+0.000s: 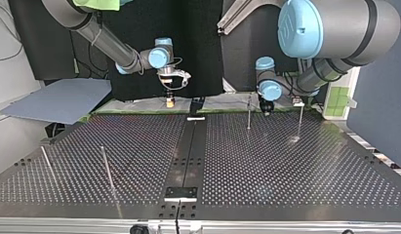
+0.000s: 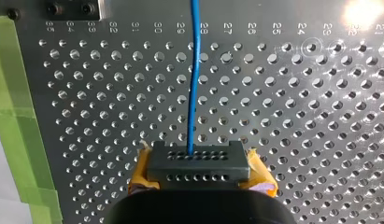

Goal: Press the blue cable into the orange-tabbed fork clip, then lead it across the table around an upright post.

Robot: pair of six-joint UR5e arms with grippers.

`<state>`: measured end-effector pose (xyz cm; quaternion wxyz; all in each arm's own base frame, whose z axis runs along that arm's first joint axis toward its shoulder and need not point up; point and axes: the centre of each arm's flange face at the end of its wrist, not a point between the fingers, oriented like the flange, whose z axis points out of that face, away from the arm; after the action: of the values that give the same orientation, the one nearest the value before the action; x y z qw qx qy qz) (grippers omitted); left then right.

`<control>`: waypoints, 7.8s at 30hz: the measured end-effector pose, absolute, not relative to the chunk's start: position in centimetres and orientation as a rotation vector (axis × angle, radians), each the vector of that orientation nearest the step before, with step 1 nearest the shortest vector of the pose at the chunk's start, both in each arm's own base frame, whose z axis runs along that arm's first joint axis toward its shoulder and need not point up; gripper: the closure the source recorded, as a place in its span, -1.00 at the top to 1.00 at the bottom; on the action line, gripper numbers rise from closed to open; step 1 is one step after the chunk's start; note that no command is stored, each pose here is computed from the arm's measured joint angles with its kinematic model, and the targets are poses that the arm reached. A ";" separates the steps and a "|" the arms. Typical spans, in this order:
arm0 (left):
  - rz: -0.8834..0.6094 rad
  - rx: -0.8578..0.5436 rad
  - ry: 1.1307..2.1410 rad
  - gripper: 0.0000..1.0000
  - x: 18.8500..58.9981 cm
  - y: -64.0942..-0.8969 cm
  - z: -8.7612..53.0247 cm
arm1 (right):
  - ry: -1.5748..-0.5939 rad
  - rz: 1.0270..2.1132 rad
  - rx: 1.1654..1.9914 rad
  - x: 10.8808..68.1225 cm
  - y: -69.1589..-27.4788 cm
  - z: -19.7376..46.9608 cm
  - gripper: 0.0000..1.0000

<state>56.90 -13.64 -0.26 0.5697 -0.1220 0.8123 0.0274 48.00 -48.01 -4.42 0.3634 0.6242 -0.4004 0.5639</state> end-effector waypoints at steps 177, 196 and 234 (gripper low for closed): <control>-0.088 0.180 1.832 1.00 42.9 -21.9 0.5 | -1.027 1.439 1.636 48.3 -47.4 -5.7 -1.00; -0.034 0.075 1.787 1.00 46.1 -24.0 2.5 | -1.029 1.439 1.633 48.2 -47.6 -5.7 -1.00; 0.002 -0.004 1.734 1.00 54.1 -28.1 1.8 | -1.029 1.438 1.637 48.2 -47.6 -5.8 -1.00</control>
<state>54.12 -28.10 1.81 0.6472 -0.0018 0.7623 0.0010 48.15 -47.64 -5.84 0.3579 0.6343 -0.3989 0.5572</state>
